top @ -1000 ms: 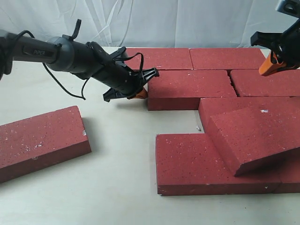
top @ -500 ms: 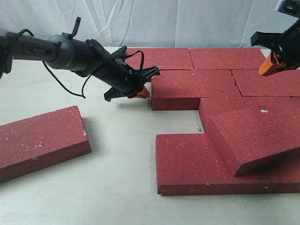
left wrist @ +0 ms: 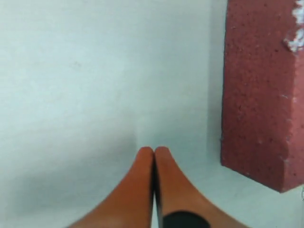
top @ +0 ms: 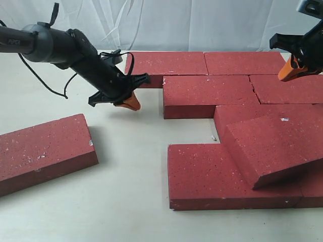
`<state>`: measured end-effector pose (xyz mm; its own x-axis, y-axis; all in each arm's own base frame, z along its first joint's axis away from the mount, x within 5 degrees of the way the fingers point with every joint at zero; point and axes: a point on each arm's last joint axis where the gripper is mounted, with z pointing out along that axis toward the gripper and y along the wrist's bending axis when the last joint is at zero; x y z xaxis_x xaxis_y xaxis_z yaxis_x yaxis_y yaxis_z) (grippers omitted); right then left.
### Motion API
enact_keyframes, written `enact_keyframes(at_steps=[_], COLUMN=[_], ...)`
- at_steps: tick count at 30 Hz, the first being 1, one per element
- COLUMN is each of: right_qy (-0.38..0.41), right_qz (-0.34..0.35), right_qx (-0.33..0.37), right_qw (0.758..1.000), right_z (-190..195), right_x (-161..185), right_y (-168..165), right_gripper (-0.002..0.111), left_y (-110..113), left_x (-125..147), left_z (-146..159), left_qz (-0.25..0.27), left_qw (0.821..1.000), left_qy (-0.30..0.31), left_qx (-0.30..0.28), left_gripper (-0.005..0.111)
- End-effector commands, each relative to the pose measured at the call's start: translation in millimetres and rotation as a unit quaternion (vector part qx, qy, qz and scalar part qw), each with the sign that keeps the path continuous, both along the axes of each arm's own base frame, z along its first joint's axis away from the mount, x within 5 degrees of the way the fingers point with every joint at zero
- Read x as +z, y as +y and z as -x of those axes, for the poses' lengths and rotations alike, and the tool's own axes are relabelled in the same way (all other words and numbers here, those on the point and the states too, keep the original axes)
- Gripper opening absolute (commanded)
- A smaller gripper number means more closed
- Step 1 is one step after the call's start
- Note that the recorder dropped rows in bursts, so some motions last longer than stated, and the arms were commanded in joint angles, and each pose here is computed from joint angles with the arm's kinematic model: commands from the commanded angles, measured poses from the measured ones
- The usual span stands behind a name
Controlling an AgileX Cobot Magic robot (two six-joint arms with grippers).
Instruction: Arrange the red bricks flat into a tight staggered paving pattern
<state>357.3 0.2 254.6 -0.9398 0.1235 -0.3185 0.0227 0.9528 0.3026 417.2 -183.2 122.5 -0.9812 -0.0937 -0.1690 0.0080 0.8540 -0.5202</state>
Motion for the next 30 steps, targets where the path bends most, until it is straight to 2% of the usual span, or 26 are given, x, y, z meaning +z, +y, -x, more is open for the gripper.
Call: enact_keyframes(at_steps=[1,13,21,26,30], right_qy=[0.004,0.010,0.012,0.012,0.013], right_qz=[-0.001,-0.005,-0.006,-0.006,-0.006], right_qx=[0.002,0.004,0.005,0.005,0.006], right_qw=[1.000,1.000,1.000,1.000,1.000], right_z=[1,2,2,2,2], right_x=[-2,-2,-3,-3,-3], right_y=[0,0,0,0,0], right_gripper=[-0.001,-0.001,-0.001,-0.001,-0.001], left_y=[2,14,25,33,38], left_x=[31,92,134,141,134], left_z=[3,19,40,54,66], left_qz=[-0.005,-0.057,-0.072,-0.089,-0.102], left_qw=[0.999,0.991,0.984,0.980,0.980], left_qy=[-0.031,-0.092,-0.139,-0.150,-0.144], left_qx=[-0.019,-0.079,-0.088,-0.091,-0.094], left_gripper=[0.000,0.000,0.000,0.000,0.000])
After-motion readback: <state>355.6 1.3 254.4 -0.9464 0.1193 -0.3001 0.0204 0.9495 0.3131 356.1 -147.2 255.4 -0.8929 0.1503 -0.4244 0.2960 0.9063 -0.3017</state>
